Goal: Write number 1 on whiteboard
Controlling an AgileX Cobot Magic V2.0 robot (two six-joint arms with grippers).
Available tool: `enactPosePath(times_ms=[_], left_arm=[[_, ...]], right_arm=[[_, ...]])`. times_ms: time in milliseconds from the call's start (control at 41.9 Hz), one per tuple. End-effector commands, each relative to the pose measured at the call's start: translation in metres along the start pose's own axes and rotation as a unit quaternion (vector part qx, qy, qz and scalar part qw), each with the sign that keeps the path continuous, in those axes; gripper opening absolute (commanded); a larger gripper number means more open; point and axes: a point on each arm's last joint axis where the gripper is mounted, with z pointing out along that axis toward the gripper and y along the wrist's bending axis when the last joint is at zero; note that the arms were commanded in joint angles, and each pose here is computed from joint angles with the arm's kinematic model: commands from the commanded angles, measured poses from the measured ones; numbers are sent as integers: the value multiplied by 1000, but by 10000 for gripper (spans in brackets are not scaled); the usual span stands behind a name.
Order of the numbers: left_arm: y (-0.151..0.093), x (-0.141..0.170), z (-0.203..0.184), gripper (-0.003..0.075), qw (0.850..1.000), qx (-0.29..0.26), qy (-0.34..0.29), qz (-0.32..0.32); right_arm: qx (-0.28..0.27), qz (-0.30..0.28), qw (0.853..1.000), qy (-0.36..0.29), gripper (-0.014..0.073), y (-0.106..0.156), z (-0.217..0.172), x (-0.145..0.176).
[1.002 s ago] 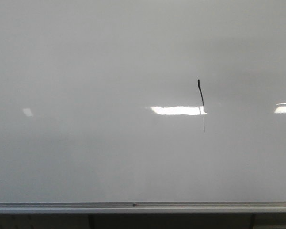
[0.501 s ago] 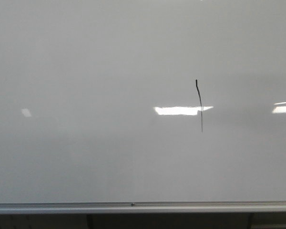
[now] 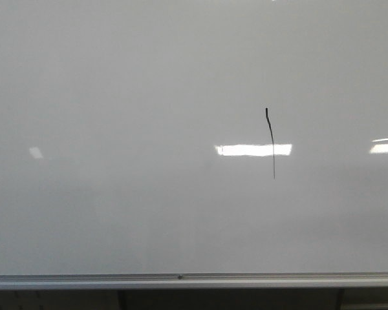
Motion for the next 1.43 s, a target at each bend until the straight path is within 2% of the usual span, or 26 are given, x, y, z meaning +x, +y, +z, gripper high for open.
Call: enactPosePath(times_ms=[0,1408], left_arm=[[0,-1,0,-20,999,2,-38,-4],[0,-1,0,-20,999,2,-37,-4]], right_arm=[[8,-13,998,-57,-60,-1,-5,-13],[6,0,998,-65,-60,-1,-8,-13]])
